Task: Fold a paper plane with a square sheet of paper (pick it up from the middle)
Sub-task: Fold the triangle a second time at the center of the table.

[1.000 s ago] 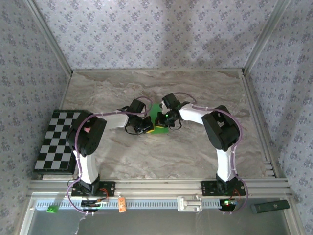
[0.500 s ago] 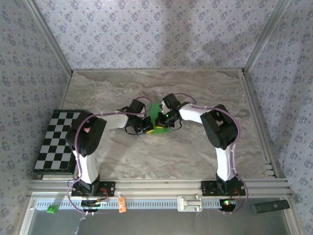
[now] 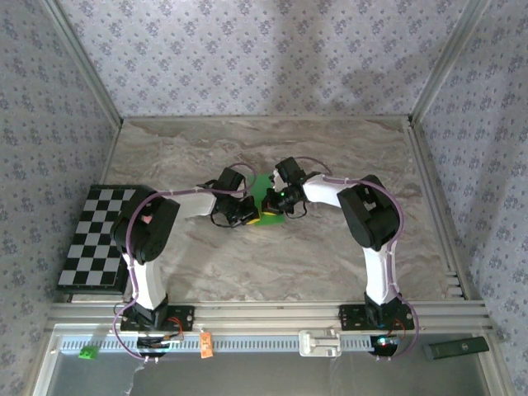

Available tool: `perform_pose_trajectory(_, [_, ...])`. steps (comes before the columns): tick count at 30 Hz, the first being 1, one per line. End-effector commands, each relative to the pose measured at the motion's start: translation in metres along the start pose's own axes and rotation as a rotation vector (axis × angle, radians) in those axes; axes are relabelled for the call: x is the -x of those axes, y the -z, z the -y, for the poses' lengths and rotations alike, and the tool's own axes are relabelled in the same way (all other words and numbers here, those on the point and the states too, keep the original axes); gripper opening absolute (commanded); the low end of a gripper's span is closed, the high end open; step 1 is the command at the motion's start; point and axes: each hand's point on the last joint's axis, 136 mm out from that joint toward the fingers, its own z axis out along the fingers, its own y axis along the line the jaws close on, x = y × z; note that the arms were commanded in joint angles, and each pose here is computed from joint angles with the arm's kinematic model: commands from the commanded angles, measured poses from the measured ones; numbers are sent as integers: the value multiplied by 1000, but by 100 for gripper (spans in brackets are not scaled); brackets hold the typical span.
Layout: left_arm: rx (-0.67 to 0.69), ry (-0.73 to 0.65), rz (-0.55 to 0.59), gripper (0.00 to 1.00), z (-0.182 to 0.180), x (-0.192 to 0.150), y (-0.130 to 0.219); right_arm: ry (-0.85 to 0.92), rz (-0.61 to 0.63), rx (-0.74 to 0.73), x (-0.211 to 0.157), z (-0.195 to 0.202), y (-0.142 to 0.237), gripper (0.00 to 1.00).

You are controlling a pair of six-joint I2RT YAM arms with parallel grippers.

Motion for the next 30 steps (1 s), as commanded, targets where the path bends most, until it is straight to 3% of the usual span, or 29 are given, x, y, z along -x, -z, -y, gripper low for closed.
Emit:
perform_pose_trajectory(1, [90, 42, -21, 0, -27, -10, -2, -63, -42, -108, -11, 37, -17, 1])
perform_pose_trajectory(9, [-42, -16, 58, 2, 16, 13, 13, -59, -41, -85, -10, 31, -13, 0])
perform_pose_trajectory(20, [-20, 23, 43, 0, -1, 10, 0, -83, -48, -60, -10, 27, -14, 0])
perform_pose_trajectory(30, [168, 89, -38, 0, -50, -14, -4, -85, 11, -69, 10, 35, -8, 0])
